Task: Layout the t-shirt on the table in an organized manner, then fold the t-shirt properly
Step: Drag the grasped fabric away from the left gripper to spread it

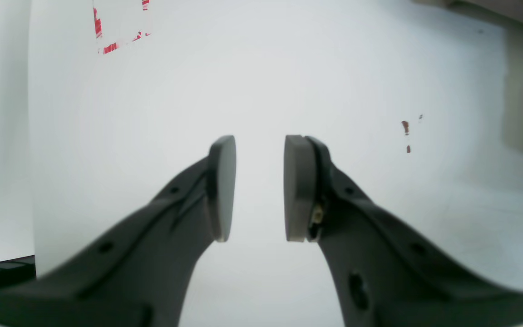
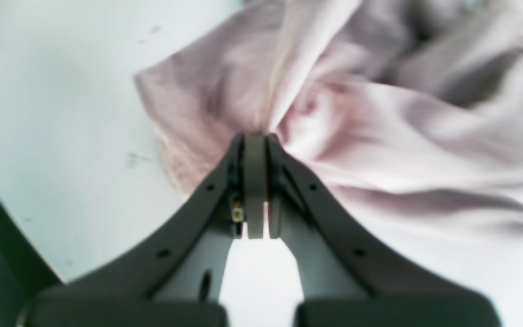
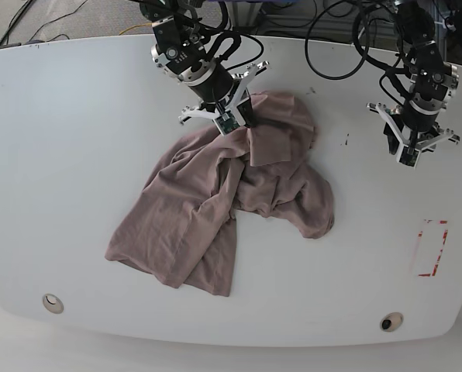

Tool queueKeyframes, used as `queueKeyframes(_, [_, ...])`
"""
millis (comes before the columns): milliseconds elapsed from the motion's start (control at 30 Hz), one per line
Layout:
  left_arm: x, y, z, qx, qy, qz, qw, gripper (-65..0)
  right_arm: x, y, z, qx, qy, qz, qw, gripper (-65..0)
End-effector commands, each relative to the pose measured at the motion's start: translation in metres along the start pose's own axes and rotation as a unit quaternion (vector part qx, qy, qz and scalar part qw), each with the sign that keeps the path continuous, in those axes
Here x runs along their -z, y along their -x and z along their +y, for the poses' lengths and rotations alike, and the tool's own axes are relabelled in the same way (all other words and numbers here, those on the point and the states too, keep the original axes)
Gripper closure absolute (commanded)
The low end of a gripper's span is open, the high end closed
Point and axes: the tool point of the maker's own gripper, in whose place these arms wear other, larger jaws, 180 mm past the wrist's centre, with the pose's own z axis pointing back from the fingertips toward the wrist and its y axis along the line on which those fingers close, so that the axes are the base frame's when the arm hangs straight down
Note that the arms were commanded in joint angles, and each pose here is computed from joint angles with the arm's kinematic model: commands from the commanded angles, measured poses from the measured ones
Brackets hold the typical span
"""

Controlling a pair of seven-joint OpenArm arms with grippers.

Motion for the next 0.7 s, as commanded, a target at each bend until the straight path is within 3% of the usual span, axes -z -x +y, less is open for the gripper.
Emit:
queueKeyframes(0, [-0.003,-0.012,0.005,0.003,-0.007,-0.022,1.000,-16.5,-0.015,-0.005,-0.015,0.000,0.022,-0.016,0.9996,0.0])
queueKeyframes(200, [-0.002,-0.012,0.003,0.002,-0.005,-0.022,1.000,-16.5,-0.042,0.024,-0.075,0.003,0.098,0.017,0.9950,0.0])
queueKeyframes(367, [0.000,-0.017,-0.009,0.010,0.011,-0.027,1.000,-16.5,-0.070,0.035,-0.131,0.007,0.176,0.030,0.9839,0.0])
queueKeyframes(667, [0.004,-0.029,-0.038,0.029,0.049,-0.040,0.998,-16.5,-0.137,0.032,-0.233,0.025,0.333,0.019,0.9423,0.0])
